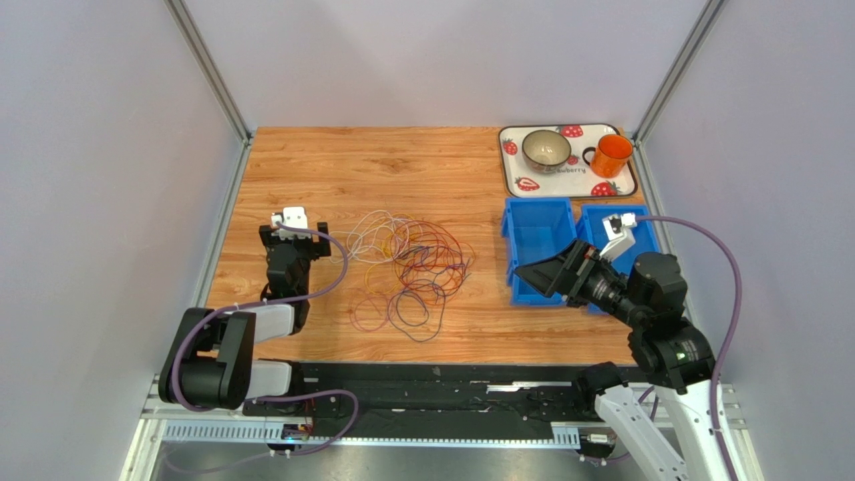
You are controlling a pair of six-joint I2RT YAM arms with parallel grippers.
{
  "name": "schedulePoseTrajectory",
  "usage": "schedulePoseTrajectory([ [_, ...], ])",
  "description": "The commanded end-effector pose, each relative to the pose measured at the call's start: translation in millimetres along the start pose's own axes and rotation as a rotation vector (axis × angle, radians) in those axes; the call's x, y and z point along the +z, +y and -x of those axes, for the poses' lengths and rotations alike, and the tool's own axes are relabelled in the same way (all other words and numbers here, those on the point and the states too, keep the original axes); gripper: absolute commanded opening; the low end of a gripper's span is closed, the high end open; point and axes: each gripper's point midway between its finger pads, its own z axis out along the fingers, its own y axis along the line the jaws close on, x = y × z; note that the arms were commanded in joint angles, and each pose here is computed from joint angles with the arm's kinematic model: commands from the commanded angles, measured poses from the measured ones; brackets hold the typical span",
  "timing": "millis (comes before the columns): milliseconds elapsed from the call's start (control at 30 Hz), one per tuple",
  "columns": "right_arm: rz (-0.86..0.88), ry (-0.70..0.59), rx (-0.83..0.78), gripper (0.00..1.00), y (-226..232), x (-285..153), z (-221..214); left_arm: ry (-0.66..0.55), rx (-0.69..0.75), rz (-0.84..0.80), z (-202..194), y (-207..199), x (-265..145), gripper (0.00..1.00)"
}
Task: Untangle the cables
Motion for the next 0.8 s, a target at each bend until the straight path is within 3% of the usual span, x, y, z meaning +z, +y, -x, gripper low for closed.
schedulePoseTrajectory([
  [0,-0.016,-0.082,-0.128,1.0,24.1,-28.8,23.9,-0.078,-0.03,0.015,24.4,3.3,4.5,0.99],
  [67,-0.032,-0.158,-0.101,1.0,21.0,-35.5,29.7,-0.101,-0.049,0.022,51.0,8.3,-5.2,0.99],
  [100,-0.08,-0.204,-0.025,1.0,10.0,-37.4,32.0,0.024,-0.058,0.045,46.6,12.1,-7.6,0.99],
  [133,-0.247,-0.26,0.208,1.0,-25.8,-41.8,26.3,-0.001,-0.161,0.148,73.9,30.4,-18.0,0.99],
  [200,-0.241,-0.301,0.2,0.99,-47.7,-38.3,14.4,0.121,-0.266,0.256,89.3,45.6,-34.3,0.99],
  [233,-0.158,-0.259,0.157,0.99,-41.0,-31.6,4.0,0.152,-0.519,0.434,83.3,60.5,-49.3,0.99],
  [267,-0.131,-0.272,0.127,0.99,-40.7,-33.3,1.6,0.203,-0.648,0.561,71.8,69.4,-65.4,0.99],
  [300,-0.165,-0.258,0.135,0.99,-52.4,-29.6,-4.1,0.289,-0.688,0.687,58.2,81.7,-90.0,0.99],
  [333,-0.189,-0.265,0.119,0.99,-58.1,-28.6,-3.1,0.344,-0.643,0.535,63.2,65.6,-82.2,0.97],
  [400,-0.254,-0.236,0.056,0.99,-67.0,-27.1,-1.4,0.309,-0.631,0.307,87.5,41.4,-62.0,0.87],
  [433,-0.307,-0.242,0.035,0.99,-74.9,-27.3,3.1,0.341,-0.644,0.194,90.4,21.7,-61.7,0.86],
  [567,-0.433,-0.143,-0.058,0.99,-87.3,-16.5,12.8,0.454,-0.608,0.041,80.8,-6.8,-63.8,0.82],
  [767,-0.261,-0.1,-0.124,0.92,-60.2,8.3,18.0,0.612,-0.504,-0.055,58.8,-39.8,-55.9,0.75],
])
